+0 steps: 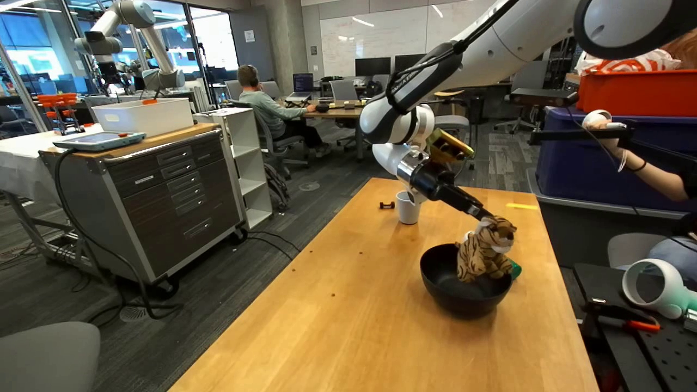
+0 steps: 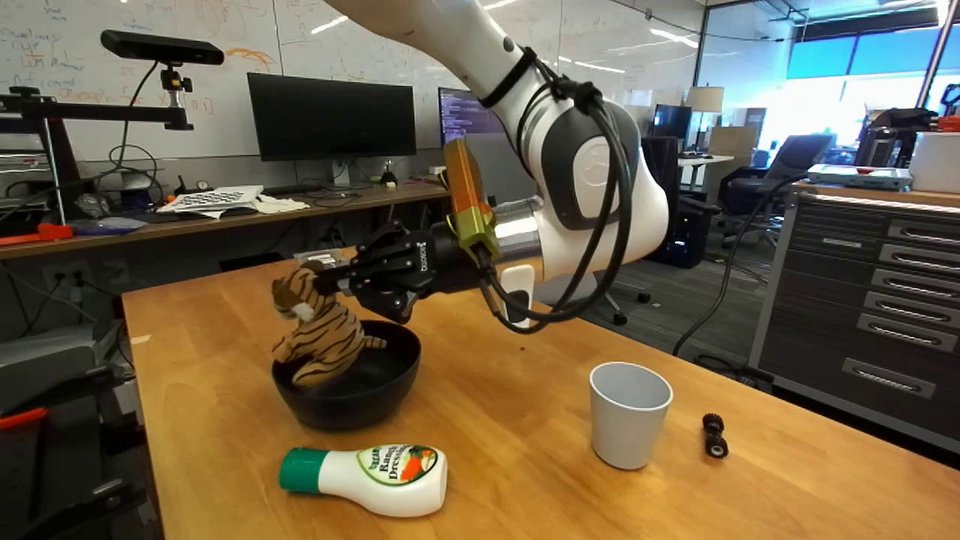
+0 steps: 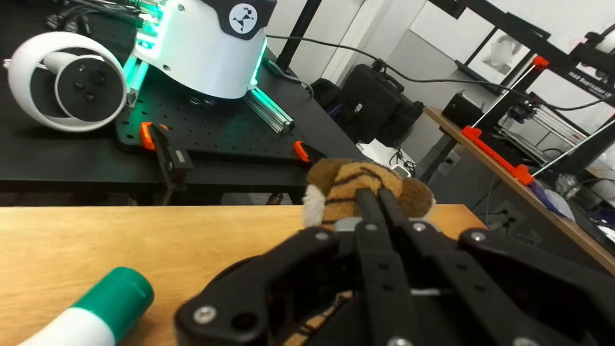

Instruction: Pick this stuffed tiger and place it in the bowl

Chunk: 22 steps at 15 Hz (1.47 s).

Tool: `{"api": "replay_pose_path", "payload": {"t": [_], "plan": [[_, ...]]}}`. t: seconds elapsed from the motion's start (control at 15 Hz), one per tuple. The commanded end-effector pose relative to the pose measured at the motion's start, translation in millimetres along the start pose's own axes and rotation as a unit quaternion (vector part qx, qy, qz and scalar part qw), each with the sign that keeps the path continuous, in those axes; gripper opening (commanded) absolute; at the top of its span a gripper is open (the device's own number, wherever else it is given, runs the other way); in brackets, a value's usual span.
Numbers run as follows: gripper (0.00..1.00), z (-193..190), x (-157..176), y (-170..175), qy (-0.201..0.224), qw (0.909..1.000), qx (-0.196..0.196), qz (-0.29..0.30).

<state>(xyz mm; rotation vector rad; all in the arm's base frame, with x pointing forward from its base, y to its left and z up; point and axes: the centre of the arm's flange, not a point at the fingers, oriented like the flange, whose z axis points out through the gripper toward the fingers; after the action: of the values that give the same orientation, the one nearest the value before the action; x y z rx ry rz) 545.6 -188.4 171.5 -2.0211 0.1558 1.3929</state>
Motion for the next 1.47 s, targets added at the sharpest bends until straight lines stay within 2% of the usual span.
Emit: {"api": "replay_pose_path", "payload": {"t": [0.0, 0.27, 0.53, 0.87, 1.2, 1.33, 1.4], "plan": [[0.01, -27.2, 11.0, 4.6, 0.001, 1.0000, -0.004, -0.008], [0.01, -33.3, 15.3, 2.8, 0.019, 0.9997, -0.002, -0.013], [0.01, -35.3, 27.4, 5.8, 0.017, 0.9997, -0.001, -0.018], [0.01, -40.2, 54.5, 26.4, 0.001, 0.9994, 0.025, -0.022], [0.01, -41.9, 65.1, 46.6, -0.007, 0.9983, 0.052, -0.026], [0.13, -41.8, 64.6, 48.4, -0.005, 0.9981, 0.056, -0.027], [0.30, -40.1, 65.5, 48.0, -0.005, 0.9979, 0.058, -0.030]]}}
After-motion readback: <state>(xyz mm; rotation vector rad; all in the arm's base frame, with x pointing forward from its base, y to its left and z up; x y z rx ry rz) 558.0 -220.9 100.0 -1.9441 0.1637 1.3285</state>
